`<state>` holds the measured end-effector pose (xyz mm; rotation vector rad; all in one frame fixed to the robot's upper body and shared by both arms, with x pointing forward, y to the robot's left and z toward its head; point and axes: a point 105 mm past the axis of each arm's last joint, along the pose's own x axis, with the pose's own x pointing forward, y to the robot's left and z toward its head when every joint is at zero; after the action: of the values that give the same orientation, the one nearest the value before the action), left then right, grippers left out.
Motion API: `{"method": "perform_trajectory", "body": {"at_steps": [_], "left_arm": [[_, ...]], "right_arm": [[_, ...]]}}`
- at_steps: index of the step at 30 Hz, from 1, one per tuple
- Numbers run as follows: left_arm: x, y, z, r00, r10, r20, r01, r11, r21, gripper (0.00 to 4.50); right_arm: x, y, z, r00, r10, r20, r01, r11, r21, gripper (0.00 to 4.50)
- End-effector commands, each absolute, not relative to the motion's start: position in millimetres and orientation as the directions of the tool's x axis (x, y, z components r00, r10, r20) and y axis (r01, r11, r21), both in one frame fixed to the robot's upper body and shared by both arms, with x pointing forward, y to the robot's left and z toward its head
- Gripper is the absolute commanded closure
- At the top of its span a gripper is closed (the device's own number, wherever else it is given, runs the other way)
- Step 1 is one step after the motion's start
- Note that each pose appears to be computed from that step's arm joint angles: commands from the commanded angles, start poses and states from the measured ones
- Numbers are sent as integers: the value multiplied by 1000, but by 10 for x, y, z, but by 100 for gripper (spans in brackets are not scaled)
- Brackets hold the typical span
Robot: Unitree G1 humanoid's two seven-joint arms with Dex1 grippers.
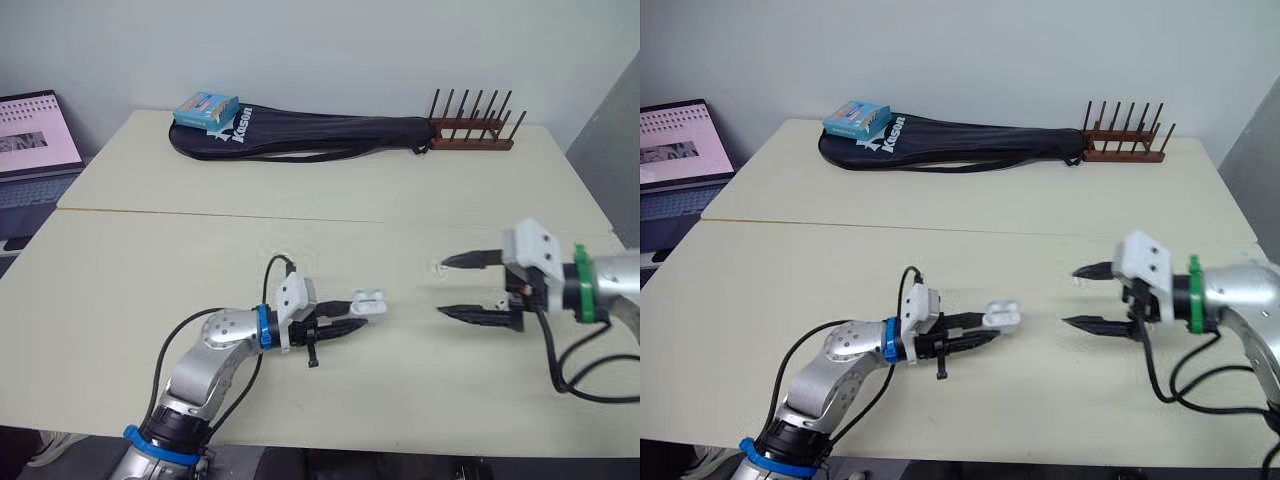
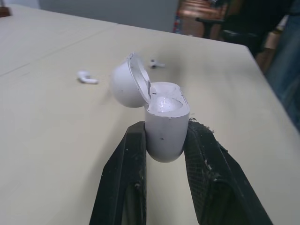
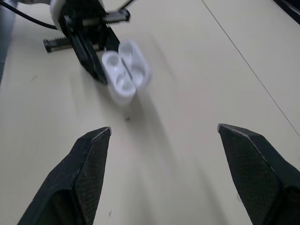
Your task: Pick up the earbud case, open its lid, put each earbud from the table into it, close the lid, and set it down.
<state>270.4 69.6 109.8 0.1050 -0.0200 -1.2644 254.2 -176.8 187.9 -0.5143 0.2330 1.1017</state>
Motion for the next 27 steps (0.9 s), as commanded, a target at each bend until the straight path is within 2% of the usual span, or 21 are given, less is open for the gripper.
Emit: {"method": "perform_trajectory", "body": {"at_steps": [1, 7, 11, 15, 27], "left_arm": [[2790, 786, 1250, 394, -918, 42, 907, 396, 145, 373], [2907, 942, 1278, 526, -844, 107, 833, 536, 137, 373], [2910, 993, 1273, 559, -821, 117, 812, 570, 126, 373], [2921, 1028, 1269, 576, -809, 119, 799, 588, 123, 373], [2930, 1099, 1262, 599, -792, 118, 782, 610, 128, 373]], "right_arm": [[2499, -2018, 1985, 572, 726, -382, -815, 454, -359, 69], [2248, -2551, 1649, 717, 579, -388, -692, 658, -297, 69], [2005, -2792, 1431, 729, 502, -464, -658, 701, -275, 69], [1887, -2876, 1311, 717, 480, -506, -651, 721, -238, 0], [1967, -2830, 1366, 726, 491, -481, -650, 718, -249, 0]]}}
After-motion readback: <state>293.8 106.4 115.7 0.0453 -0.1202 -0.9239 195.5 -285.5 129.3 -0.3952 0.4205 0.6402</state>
